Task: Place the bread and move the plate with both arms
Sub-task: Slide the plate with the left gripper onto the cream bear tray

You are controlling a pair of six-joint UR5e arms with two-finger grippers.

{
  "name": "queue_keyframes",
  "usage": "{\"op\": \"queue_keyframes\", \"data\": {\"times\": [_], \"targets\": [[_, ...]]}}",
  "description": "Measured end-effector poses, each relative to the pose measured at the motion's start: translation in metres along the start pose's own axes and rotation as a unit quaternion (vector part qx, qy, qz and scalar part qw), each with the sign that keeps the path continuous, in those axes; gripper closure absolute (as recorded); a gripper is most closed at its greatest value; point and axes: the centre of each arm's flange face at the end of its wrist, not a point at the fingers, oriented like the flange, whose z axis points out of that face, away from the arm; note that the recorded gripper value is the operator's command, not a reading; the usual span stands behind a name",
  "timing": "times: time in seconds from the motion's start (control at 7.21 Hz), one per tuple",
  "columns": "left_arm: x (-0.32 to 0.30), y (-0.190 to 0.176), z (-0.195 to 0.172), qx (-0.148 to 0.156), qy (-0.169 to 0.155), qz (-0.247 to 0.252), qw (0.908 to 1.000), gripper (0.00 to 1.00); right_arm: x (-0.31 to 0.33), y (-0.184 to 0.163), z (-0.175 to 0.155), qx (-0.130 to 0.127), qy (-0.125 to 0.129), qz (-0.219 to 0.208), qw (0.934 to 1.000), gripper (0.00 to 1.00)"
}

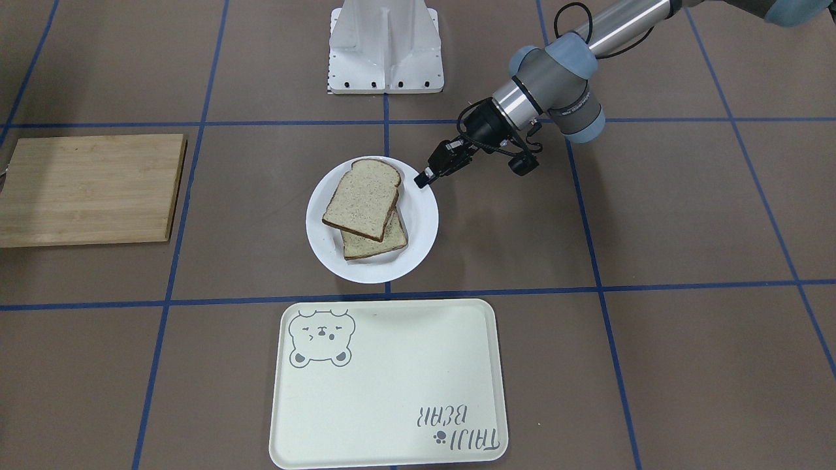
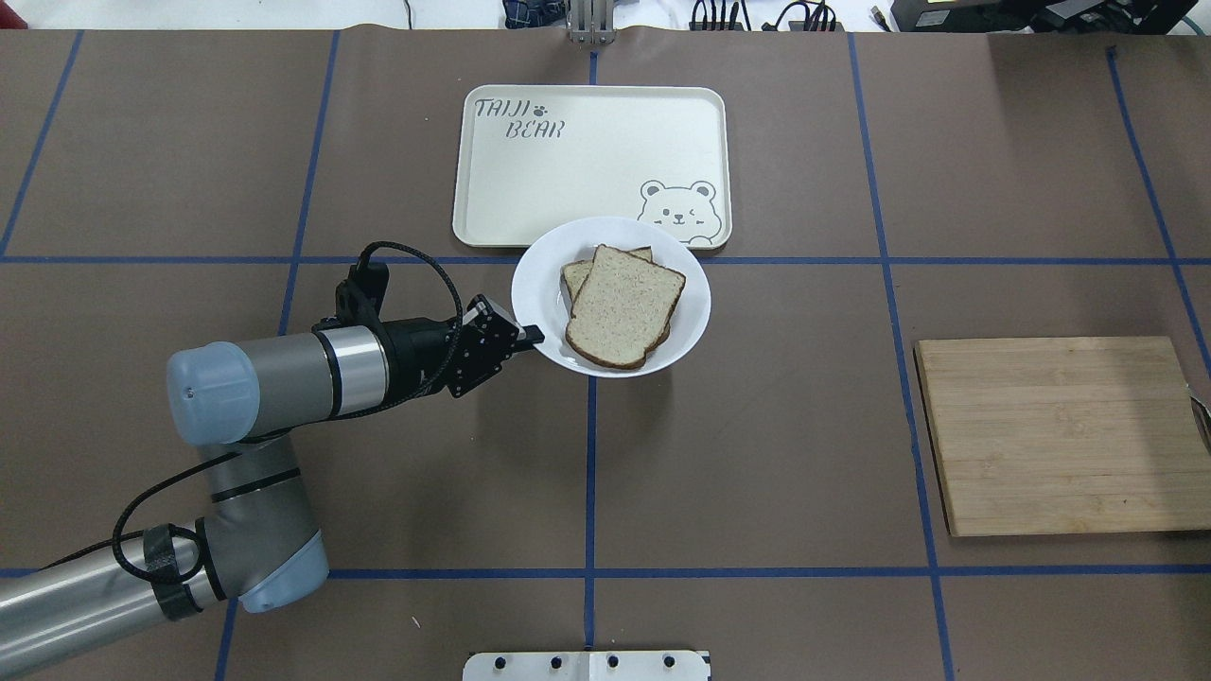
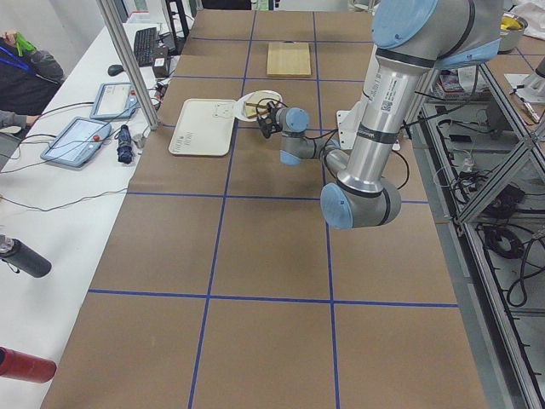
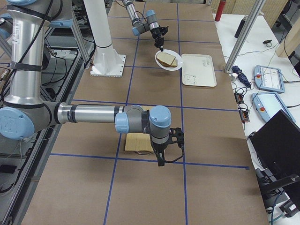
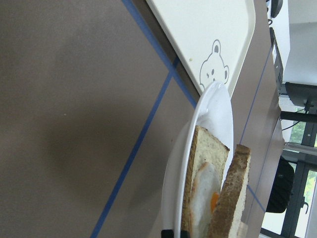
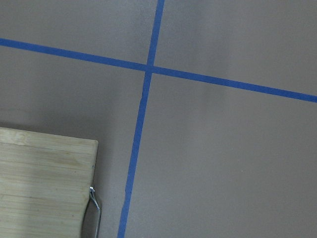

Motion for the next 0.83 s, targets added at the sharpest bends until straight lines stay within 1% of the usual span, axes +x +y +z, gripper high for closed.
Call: {"op": "queue_keyframes", "data": {"times": [0.14, 0.28, 0.42, 0.55, 0.69, 0.83], "targets": [[0.013, -0.004, 0.005, 0.031, 0.024, -0.021, 0.9990, 1.00, 0.001, -0.001, 0.001, -0.001, 0.000, 0.001, 1.0000, 0.00], [0.023, -0.009, 0.013, 0.063, 0.037, -0.037, 0.9966, 1.00, 0.002, -0.002, 0.002, -0.002, 0.000, 0.002, 1.0000, 0.00], [0.033, -0.016, 0.030, 0.103, 0.040, -0.051, 0.9925, 1.00, 0.002, -0.002, 0.002, -0.001, 0.000, 0.004, 1.0000, 0.00], [0.040, -0.027, 0.053, 0.146, 0.041, -0.061, 0.9865, 1.00, 0.002, -0.002, 0.002, -0.001, 0.001, 0.006, 1.0000, 0.00], [0.045, -0.047, 0.076, 0.187, 0.042, -0.067, 0.9791, 1.00, 0.002, -0.002, 0.002, -0.002, 0.001, 0.007, 1.0000, 0.00], [0.046, -0.069, 0.095, 0.221, 0.038, -0.069, 0.9720, 1.00, 0.002, -0.002, 0.002, -0.002, 0.001, 0.007, 1.0000, 0.00]]}}
